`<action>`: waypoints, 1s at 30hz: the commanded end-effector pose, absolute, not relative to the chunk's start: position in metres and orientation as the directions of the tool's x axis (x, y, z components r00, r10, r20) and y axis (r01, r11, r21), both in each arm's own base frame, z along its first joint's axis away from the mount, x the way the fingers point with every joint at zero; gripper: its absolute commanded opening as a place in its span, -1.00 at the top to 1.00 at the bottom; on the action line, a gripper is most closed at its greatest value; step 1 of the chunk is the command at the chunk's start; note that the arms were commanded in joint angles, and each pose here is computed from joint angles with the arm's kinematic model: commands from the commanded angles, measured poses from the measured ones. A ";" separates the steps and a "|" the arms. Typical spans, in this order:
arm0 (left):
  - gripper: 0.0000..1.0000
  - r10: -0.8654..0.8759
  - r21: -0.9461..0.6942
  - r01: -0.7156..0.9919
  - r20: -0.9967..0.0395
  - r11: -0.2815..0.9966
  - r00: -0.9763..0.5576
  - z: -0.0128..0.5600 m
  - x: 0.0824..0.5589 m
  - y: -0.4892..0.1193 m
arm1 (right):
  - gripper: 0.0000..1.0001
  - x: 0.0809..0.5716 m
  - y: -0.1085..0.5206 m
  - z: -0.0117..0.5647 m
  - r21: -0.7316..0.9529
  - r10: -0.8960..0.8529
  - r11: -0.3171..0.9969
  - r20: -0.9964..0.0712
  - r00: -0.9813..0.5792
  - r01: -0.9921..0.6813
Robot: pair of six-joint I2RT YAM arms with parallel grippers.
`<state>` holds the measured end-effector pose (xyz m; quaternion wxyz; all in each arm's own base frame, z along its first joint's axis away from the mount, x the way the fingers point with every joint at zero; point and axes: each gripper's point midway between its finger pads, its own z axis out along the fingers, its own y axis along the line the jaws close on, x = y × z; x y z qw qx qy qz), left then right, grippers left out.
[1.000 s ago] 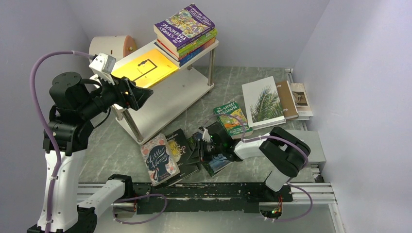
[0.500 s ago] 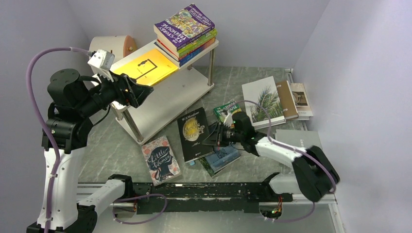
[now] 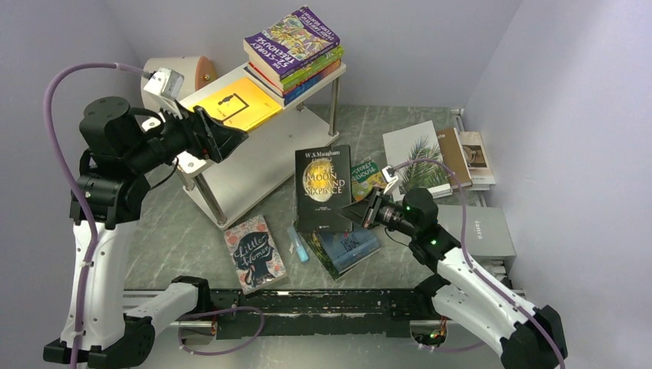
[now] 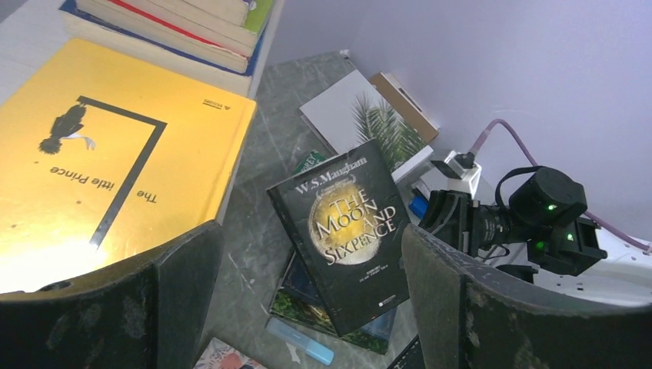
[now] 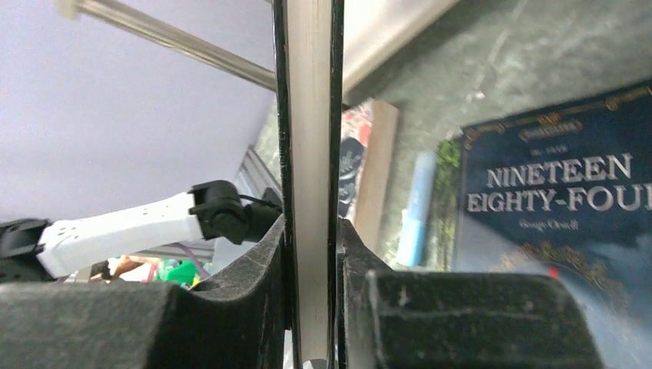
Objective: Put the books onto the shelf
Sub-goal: Pick up the book from the center of the board.
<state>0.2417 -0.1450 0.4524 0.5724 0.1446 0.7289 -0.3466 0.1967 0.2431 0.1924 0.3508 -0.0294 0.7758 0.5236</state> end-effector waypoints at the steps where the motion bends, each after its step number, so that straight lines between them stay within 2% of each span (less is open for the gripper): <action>1: -0.80 -0.201 -0.369 0.671 -0.927 0.643 -0.316 0.468 0.237 -0.160 | 1.00 0.186 0.243 0.288 0.697 0.425 0.270 -0.705 -0.568 -0.664; 8: -0.79 -0.188 -0.440 0.740 -0.895 0.509 -0.404 0.460 0.239 -0.182 | 1.00 0.153 0.249 0.355 0.562 0.415 0.078 -0.770 -0.485 -0.824; 13: -0.80 -0.142 -0.460 0.822 -0.887 0.336 -0.439 0.459 0.225 -0.206 | 1.00 0.138 0.260 0.387 0.480 0.349 -0.043 -0.815 -0.463 -0.876; 22: -0.81 -0.089 -0.447 0.847 -0.893 0.288 -0.441 0.443 0.215 -0.215 | 1.00 0.139 0.273 0.407 0.441 0.262 -0.135 -0.847 -0.462 -0.887; 26: -0.59 -0.086 -0.437 0.881 -0.899 0.179 -0.429 0.457 0.194 -0.219 | 1.00 0.141 0.279 0.404 0.436 0.207 -0.157 -0.863 -0.461 -0.886; 30: -0.36 -0.076 -0.384 0.909 -0.923 0.163 -0.377 0.467 0.181 -0.218 | 1.00 0.146 0.284 0.398 0.440 0.140 -0.152 -0.877 -0.460 -0.885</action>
